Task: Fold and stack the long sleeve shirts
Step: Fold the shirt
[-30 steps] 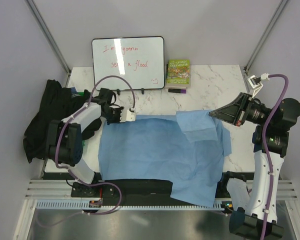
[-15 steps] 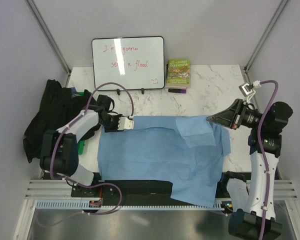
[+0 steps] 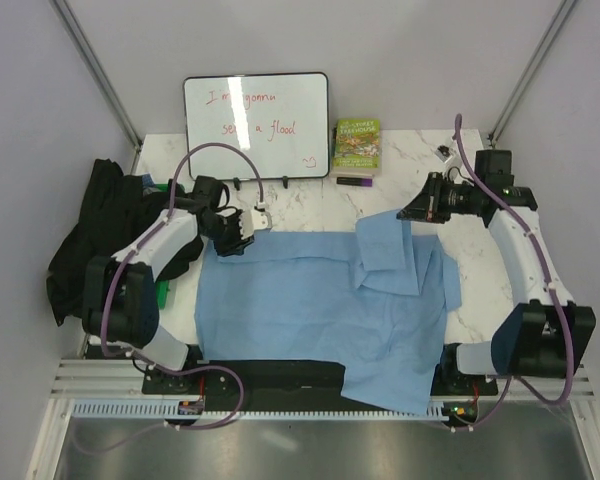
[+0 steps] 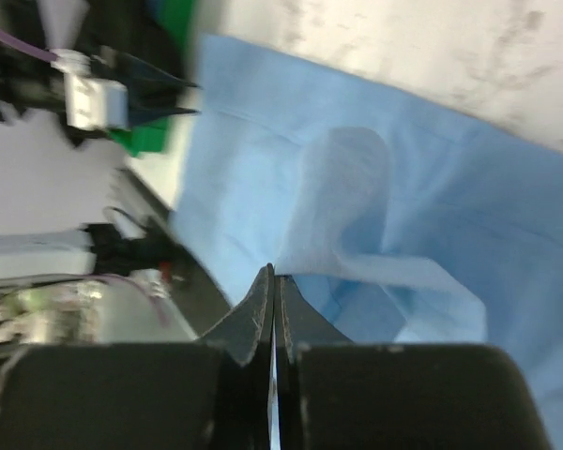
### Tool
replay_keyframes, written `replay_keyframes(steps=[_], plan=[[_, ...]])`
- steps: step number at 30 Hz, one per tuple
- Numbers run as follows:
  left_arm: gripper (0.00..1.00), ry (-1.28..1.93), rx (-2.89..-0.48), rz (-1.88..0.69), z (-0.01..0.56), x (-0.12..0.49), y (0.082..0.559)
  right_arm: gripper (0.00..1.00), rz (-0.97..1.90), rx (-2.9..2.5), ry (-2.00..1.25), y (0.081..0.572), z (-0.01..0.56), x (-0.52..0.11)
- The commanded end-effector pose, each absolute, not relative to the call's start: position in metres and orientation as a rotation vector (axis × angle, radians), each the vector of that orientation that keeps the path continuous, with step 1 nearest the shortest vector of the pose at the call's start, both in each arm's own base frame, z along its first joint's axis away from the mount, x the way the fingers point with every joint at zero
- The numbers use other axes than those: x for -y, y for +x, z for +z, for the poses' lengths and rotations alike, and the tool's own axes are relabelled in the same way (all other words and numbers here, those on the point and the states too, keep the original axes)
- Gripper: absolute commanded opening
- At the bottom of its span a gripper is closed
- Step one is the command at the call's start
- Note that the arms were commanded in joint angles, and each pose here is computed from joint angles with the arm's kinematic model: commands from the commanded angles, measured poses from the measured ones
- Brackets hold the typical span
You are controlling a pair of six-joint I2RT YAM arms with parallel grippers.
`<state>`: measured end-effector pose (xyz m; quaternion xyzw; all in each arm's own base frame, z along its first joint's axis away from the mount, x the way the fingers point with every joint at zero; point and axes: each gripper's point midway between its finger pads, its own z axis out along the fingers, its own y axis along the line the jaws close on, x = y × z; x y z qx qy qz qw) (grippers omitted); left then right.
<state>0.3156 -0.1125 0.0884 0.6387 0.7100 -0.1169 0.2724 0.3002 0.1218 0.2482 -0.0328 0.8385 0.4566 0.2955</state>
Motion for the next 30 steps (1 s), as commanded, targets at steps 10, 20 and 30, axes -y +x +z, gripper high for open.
replay_keyframes(steps=[10,20,30], plan=[[0.38,1.366,-2.380,-0.385,0.037,0.108,0.321,0.00,0.466,-2.752,-0.453,0.345,0.095,-0.046],[0.34,1.235,-2.592,-0.396,0.005,0.115,0.346,0.00,0.293,-2.843,-0.459,0.391,0.027,-0.027],[0.36,1.186,-2.467,-0.477,0.048,0.141,0.384,0.00,0.445,-2.655,-0.490,0.440,0.105,-0.052]])
